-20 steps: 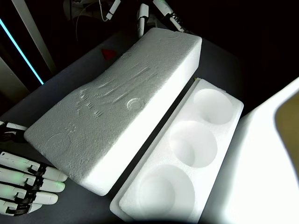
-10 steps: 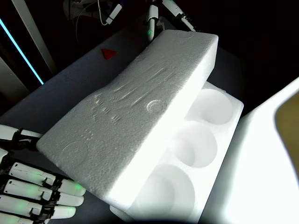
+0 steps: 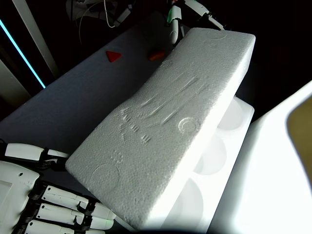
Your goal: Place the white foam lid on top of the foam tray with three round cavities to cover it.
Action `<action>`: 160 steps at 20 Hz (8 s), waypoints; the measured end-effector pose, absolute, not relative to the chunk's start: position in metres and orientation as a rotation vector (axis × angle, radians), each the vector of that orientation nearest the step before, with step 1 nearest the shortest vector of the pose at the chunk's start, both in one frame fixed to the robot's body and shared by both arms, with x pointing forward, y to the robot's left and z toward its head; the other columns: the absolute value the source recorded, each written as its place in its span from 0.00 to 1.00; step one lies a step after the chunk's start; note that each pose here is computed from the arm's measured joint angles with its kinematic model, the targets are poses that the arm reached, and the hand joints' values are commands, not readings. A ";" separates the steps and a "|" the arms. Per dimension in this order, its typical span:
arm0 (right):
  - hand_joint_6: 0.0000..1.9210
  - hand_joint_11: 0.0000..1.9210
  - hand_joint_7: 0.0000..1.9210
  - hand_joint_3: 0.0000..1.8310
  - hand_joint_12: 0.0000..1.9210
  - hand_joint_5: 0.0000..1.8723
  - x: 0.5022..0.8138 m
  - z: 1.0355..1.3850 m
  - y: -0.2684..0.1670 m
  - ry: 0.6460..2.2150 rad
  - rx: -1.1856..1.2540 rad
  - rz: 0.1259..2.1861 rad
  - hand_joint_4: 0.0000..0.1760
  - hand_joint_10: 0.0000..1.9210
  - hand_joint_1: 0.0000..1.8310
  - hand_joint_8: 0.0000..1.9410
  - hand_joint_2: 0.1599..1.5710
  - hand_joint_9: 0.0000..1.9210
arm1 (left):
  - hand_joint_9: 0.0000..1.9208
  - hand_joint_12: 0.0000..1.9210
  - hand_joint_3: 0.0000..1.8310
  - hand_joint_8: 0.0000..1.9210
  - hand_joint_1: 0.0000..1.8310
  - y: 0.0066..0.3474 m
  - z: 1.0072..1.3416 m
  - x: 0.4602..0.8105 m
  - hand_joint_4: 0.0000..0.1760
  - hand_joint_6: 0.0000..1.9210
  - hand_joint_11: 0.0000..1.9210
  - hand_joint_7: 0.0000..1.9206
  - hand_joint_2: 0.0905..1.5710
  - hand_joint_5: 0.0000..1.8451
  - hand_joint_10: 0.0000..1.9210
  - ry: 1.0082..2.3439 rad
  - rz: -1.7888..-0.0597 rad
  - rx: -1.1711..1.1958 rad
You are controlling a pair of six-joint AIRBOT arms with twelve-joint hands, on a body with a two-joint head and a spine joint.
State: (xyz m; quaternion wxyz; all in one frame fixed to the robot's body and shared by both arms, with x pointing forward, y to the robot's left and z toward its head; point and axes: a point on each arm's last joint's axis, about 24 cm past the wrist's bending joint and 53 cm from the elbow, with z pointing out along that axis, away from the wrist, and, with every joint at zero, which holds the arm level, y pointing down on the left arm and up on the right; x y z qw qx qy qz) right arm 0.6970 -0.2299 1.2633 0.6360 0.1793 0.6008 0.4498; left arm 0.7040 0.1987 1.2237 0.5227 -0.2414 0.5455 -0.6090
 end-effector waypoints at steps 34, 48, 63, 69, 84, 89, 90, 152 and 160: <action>0.00 0.00 0.00 0.00 0.00 0.00 0.745 1.293 -0.258 1.359 0.456 0.919 0.00 0.00 0.27 0.00 0.78 0.00 | 0.00 0.10 0.00 0.00 0.34 0.171 1.245 0.773 0.01 0.00 0.00 0.00 0.63 0.08 0.00 1.393 -1.378 -0.531; 0.00 0.00 0.00 0.00 0.00 0.00 0.760 1.276 -0.246 1.426 0.472 0.924 0.00 0.00 0.25 0.00 0.77 0.00 | 0.00 0.10 0.00 0.01 0.34 0.175 1.224 0.778 0.00 0.00 0.00 0.01 0.67 0.07 0.00 1.448 -1.349 -0.577; 0.00 0.00 0.00 0.00 0.01 0.00 0.776 1.269 -0.242 1.465 0.447 0.851 0.00 0.00 0.21 0.00 0.73 0.00 | 0.00 0.24 0.00 0.00 0.28 0.185 1.207 0.787 0.21 0.00 0.00 0.00 0.63 0.00 0.00 1.478 -1.277 -0.604; 0.00 0.00 0.00 0.01 0.00 0.00 0.776 1.265 -0.243 1.478 0.438 0.808 0.00 0.00 0.18 0.00 0.76 0.00 | 0.00 0.31 0.00 0.00 0.24 0.192 1.202 0.793 0.41 0.00 0.00 0.00 0.60 0.00 0.00 1.492 -1.234 -0.605; 0.00 0.00 0.00 0.00 0.00 0.00 0.763 1.266 -0.244 1.508 0.421 0.781 0.00 0.00 0.21 0.00 0.75 0.00 | 0.00 0.36 0.00 0.00 0.25 0.204 1.180 0.794 0.43 0.00 0.00 0.00 0.59 0.00 0.00 1.552 -1.161 -0.632; 0.00 0.00 0.00 0.00 0.00 0.00 0.758 1.272 -0.250 1.503 0.400 0.760 0.00 0.00 0.23 0.00 0.77 0.00 | 0.00 0.27 0.00 0.00 0.24 0.223 1.186 0.794 0.29 0.00 0.00 0.00 0.60 0.00 0.00 1.521 -1.145 -0.653; 0.00 0.00 0.00 0.00 0.00 0.00 0.757 1.273 -0.253 1.502 0.402 0.757 0.00 0.00 0.25 0.00 0.76 0.00 | 0.00 0.46 0.00 0.00 0.24 0.226 1.186 0.793 0.29 0.00 0.00 0.00 0.61 0.00 0.00 1.520 -1.138 -0.652; 0.00 0.00 0.00 0.00 0.00 0.00 0.605 1.267 -0.126 1.494 -0.093 1.146 0.00 0.00 0.22 0.00 0.85 0.00 | 0.00 0.00 0.01 0.00 0.07 0.138 1.216 0.610 0.07 0.00 0.00 0.00 0.82 0.00 0.00 1.482 -1.612 -0.167; 0.00 0.01 0.00 0.00 0.00 0.00 0.606 1.224 -0.107 1.623 -0.092 1.175 0.00 0.00 0.22 0.00 0.82 0.00 | 0.00 0.00 0.00 0.00 0.12 0.110 1.178 0.620 0.20 0.00 0.00 0.00 0.80 0.00 0.00 1.634 -1.591 -0.151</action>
